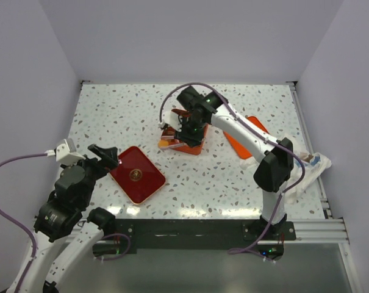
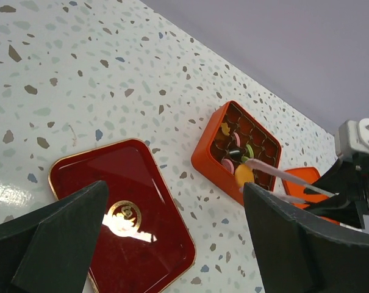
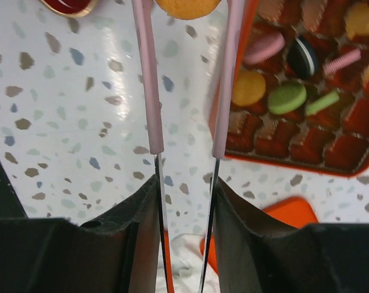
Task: Pack the cookies
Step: Pick up the fake cookies from the plate, then place the fake cookies in the packing box.
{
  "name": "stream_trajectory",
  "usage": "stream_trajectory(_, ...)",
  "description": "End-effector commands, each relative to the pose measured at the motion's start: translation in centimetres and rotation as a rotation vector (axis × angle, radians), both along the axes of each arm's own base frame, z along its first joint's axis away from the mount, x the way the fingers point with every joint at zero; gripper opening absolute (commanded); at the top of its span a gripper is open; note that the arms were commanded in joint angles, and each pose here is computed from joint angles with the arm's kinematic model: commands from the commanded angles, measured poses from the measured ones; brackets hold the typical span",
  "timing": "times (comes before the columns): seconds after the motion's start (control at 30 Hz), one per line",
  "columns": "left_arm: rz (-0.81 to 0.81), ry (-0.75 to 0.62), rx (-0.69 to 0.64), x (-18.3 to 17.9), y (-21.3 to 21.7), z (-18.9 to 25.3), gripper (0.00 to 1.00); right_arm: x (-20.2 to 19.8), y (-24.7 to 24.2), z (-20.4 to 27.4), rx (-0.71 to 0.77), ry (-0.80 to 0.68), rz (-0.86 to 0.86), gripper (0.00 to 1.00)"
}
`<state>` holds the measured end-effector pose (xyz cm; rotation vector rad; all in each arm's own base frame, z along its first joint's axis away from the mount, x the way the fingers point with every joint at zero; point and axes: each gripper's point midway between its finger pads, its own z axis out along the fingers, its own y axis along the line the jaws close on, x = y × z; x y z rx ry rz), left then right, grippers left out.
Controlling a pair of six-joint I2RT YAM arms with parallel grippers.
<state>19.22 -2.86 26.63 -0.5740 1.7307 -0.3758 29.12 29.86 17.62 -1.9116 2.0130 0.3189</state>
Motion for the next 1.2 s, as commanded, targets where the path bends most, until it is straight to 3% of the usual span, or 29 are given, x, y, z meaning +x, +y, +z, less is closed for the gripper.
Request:
stream_trajectory(0.0,-0.023,-0.031,-0.009,1.1,-0.9,0.7,0.97,4.2,-5.0,2.5,-0.022,-0.084,-0.111,0.13)
stream_trajectory(0.17,-0.032,-0.027,-0.003,1.3,-1.2,0.6,0.97,9.1,-10.1,1.9,-0.096,-0.124,-0.219,0.14)
stream_trajectory(0.37,-0.028,-0.033,-0.004,1.3,-1.1,0.5,0.97,11.7,-14.2,1.2,-0.199,-0.14,-0.235,0.14)
stream_trajectory(0.6,-0.03,-0.031,-0.008,1.4,-1.2,0.2,0.97,12.9,-15.7,-0.9,-0.315,-0.137,-0.163,0.15)
stream_trajectory(1.17,-0.027,-0.027,-0.009,1.4,-1.2,-0.2,0.98,13.1,-16.5,-0.9,-0.385,-0.134,-0.079,0.16)
